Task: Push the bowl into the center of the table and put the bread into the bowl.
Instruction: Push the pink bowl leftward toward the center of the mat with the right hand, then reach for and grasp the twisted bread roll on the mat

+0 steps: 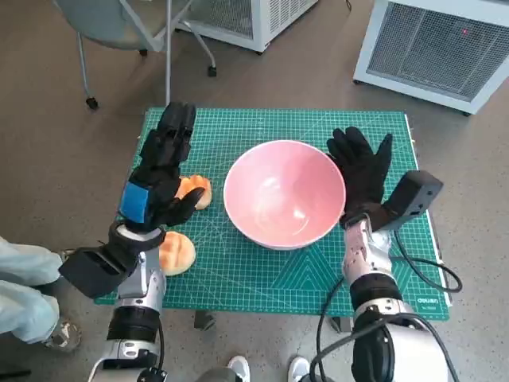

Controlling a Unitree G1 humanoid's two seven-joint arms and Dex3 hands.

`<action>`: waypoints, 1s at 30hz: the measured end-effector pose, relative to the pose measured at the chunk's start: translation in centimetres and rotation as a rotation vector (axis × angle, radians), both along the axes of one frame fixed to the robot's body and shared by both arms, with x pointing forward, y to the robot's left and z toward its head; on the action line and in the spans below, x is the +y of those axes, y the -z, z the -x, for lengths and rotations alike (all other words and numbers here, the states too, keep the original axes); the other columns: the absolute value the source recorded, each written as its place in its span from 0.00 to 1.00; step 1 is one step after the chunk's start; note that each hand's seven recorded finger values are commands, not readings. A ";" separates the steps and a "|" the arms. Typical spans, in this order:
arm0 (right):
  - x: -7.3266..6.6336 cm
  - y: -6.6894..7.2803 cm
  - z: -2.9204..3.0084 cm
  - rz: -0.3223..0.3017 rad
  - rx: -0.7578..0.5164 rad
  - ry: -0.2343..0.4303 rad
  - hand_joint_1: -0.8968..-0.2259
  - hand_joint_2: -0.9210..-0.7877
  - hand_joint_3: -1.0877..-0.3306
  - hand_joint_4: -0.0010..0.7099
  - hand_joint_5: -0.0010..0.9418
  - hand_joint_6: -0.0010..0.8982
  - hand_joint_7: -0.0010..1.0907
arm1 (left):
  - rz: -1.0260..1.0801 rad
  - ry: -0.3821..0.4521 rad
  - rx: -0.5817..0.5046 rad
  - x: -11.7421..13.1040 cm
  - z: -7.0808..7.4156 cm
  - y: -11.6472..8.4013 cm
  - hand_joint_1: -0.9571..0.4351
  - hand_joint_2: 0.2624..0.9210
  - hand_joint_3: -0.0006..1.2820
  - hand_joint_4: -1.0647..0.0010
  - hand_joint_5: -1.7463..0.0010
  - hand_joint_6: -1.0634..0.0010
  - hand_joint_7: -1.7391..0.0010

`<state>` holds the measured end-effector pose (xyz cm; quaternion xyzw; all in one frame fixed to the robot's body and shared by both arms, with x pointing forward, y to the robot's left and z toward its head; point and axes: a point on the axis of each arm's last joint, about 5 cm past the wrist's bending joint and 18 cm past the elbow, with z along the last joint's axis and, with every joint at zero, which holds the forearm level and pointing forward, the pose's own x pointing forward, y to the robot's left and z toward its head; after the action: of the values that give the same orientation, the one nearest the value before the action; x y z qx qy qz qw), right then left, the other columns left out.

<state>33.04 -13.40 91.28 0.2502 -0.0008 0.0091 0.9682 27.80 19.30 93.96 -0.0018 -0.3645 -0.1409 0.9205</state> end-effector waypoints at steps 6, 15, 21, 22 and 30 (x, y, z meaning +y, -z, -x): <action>-0.3 -0.1 -0.08 0.030 -0.007 -0.005 0.48 0.00 0.23 0.29 0.01 0.20 0.25 | 0.003 -0.005 0.006 0.0 0.1 0.1 0.30 1.00 0.28 0.98 1.00 0.86 1.00; -1.2 -1.4 -0.41 0.191 -0.137 -0.028 0.42 0.00 0.31 0.23 0.00 0.14 0.21 | 0.005 0.001 0.009 -0.3 0.1 0.2 0.30 1.00 0.29 0.99 1.00 0.87 1.00; -1.8 -2.9 -0.56 0.342 -0.330 -0.053 0.31 0.00 0.36 0.19 0.00 0.12 0.20 | 0.015 0.009 0.013 -0.7 0.0 0.2 0.30 1.00 0.29 0.99 1.00 0.87 1.00; -1.9 -3.2 -0.55 0.362 -0.367 -0.055 0.30 0.00 0.37 0.19 0.00 0.11 0.19 | 0.016 0.011 0.014 -0.8 0.0 0.2 0.30 1.00 0.29 0.99 1.00 0.87 1.00; -2.5 -4.6 0.05 0.489 -0.621 -0.053 0.27 0.00 0.38 0.19 0.00 0.12 0.20 | 0.001 0.036 0.010 -1.6 -0.4 -0.2 0.30 1.00 0.29 0.99 1.00 0.86 1.00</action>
<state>32.99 -15.87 95.92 -0.0027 -0.2851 0.1093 0.9523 28.20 17.69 94.11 -0.0093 -0.3598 -0.1573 0.9196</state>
